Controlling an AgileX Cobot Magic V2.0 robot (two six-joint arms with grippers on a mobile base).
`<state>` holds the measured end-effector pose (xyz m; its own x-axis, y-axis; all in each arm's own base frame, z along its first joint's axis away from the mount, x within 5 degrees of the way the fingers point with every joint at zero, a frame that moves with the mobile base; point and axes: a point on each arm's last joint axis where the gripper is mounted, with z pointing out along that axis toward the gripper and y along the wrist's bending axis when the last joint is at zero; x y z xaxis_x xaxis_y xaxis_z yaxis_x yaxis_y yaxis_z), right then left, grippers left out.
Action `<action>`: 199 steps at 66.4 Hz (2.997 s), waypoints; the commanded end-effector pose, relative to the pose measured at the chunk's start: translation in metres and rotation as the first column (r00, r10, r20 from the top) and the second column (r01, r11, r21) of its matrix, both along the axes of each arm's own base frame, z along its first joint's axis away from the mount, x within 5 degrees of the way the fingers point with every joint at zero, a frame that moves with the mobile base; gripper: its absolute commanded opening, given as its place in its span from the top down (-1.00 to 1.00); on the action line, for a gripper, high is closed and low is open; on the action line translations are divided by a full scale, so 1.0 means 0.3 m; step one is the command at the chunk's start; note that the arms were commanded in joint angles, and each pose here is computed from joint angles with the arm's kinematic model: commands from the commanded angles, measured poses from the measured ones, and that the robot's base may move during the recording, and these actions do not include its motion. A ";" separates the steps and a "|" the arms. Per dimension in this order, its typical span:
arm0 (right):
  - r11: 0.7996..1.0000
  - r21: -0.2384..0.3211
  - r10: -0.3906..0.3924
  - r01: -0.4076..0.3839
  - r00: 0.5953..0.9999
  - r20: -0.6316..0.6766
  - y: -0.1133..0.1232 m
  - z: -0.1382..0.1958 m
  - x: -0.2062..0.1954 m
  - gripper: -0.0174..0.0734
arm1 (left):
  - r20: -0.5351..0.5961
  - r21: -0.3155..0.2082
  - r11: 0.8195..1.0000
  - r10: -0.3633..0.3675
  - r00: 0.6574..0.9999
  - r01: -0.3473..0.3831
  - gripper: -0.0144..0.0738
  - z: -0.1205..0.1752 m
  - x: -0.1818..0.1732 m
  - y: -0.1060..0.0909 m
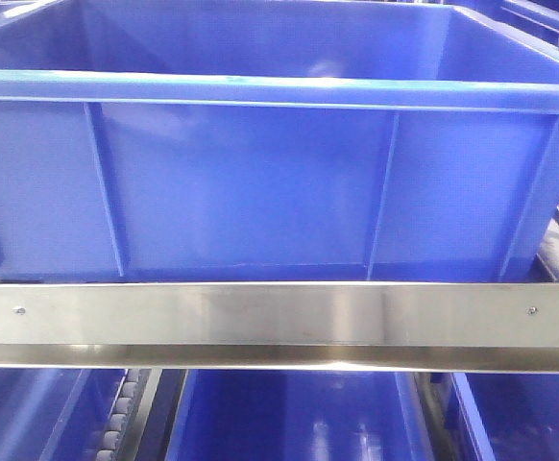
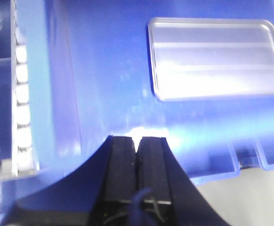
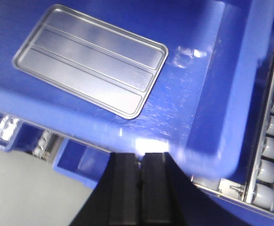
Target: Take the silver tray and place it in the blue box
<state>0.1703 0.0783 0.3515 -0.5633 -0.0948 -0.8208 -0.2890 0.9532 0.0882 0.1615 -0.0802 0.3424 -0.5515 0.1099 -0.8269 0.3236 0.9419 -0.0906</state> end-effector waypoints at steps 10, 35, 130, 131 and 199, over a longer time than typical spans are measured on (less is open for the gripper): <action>0.995 0.058 0.065 -0.087 0.950 0.306 -0.072 -0.055 -0.162 0.49 | 0.260 -0.122 0.991 -0.023 0.965 0.057 0.91 0.008 -0.160 0.078; 0.988 0.090 0.054 -0.127 0.824 0.564 -0.163 -0.093 -0.339 0.49 | 0.478 -0.234 0.967 0.023 0.878 0.103 0.91 0.062 -0.346 0.183; 0.987 0.092 0.054 -0.129 0.822 0.567 -0.162 -0.091 -0.339 0.49 | 0.637 -0.167 0.944 0.323 0.700 -0.284 0.91 -0.443 -0.356 0.264; 0.987 0.092 0.054 -0.129 0.822 0.567 -0.162 -0.091 -0.339 0.49 | 0.637 -0.167 0.944 0.323 0.700 -0.284 0.91 -0.443 -0.356 0.264; 0.968 0.127 -0.249 0.216 0.770 0.588 -0.246 -0.234 -0.342 0.49 | 0.637 -0.167 0.944 0.323 0.700 -0.284 0.91 -0.443 -0.356 0.264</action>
<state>0.0708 0.0094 0.2772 -0.0905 0.0186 -0.9957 -0.1318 0.9908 0.0305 0.0569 -0.0008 0.1997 0.0266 -0.0130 -0.9996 0.0148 0.9998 -0.0126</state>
